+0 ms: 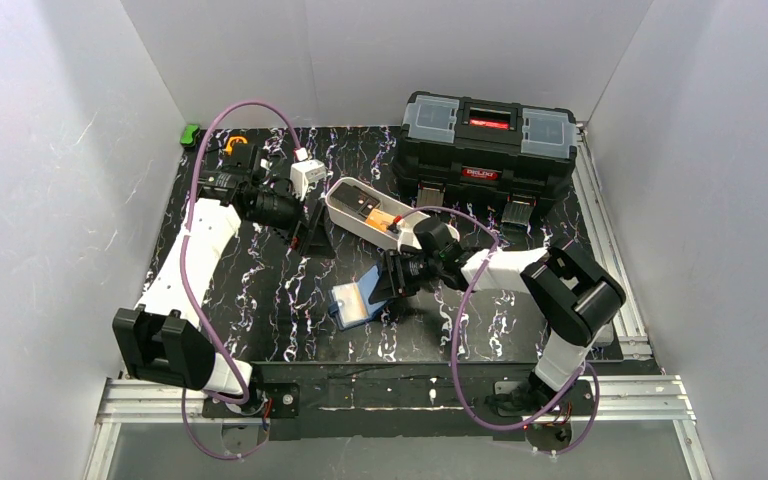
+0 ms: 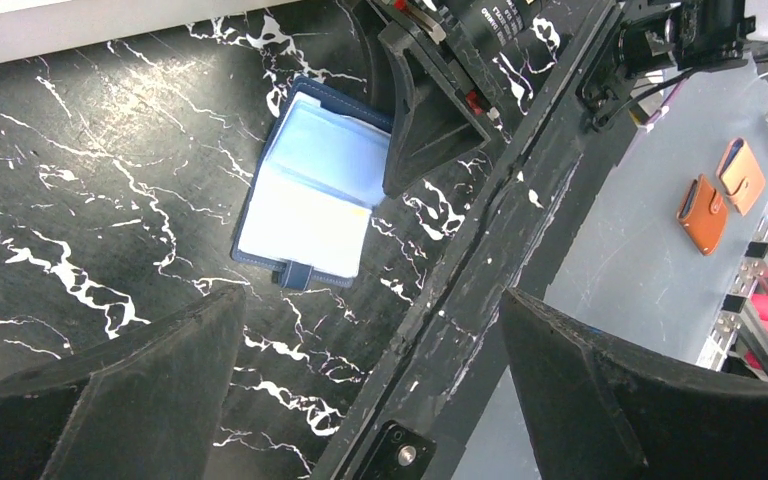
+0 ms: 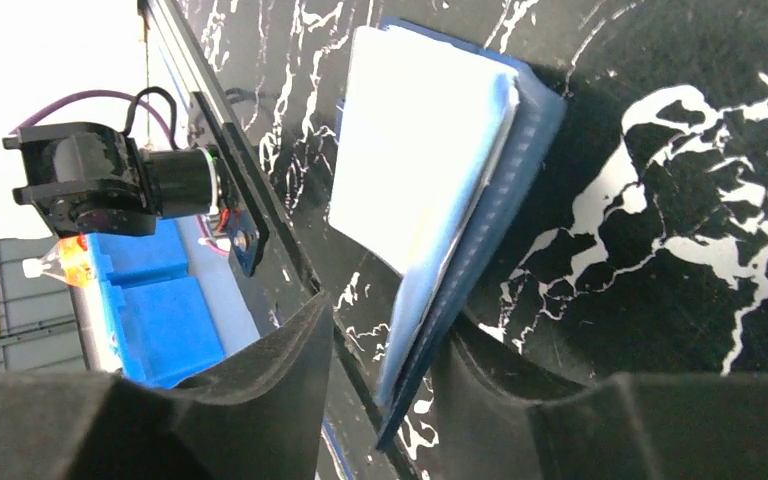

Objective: Put the credit cards into the card holder
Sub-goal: Turn over the card slot in the card holder.

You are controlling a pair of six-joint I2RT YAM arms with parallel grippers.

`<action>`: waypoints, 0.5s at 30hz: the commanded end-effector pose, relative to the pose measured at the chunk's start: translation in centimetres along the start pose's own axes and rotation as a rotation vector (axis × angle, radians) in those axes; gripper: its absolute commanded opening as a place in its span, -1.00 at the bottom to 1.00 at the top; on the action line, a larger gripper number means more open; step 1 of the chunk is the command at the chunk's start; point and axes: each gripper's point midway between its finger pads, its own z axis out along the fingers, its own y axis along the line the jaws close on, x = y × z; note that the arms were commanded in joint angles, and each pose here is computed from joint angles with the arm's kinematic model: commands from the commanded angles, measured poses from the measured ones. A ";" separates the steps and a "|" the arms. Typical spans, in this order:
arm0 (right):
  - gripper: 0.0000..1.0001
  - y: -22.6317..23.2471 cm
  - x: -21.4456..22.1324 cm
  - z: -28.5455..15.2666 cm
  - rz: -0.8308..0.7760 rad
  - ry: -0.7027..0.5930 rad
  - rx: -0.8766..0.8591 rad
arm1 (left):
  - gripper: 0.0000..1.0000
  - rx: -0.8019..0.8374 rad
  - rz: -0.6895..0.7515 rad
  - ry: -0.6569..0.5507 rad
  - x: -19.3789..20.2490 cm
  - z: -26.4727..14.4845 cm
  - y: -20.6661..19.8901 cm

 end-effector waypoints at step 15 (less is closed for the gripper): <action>0.40 -2.2 1.7 -7.0 -0.143 -0.067 0.335 | 0.97 -0.027 0.050 -0.011 -0.1 -0.6 0.2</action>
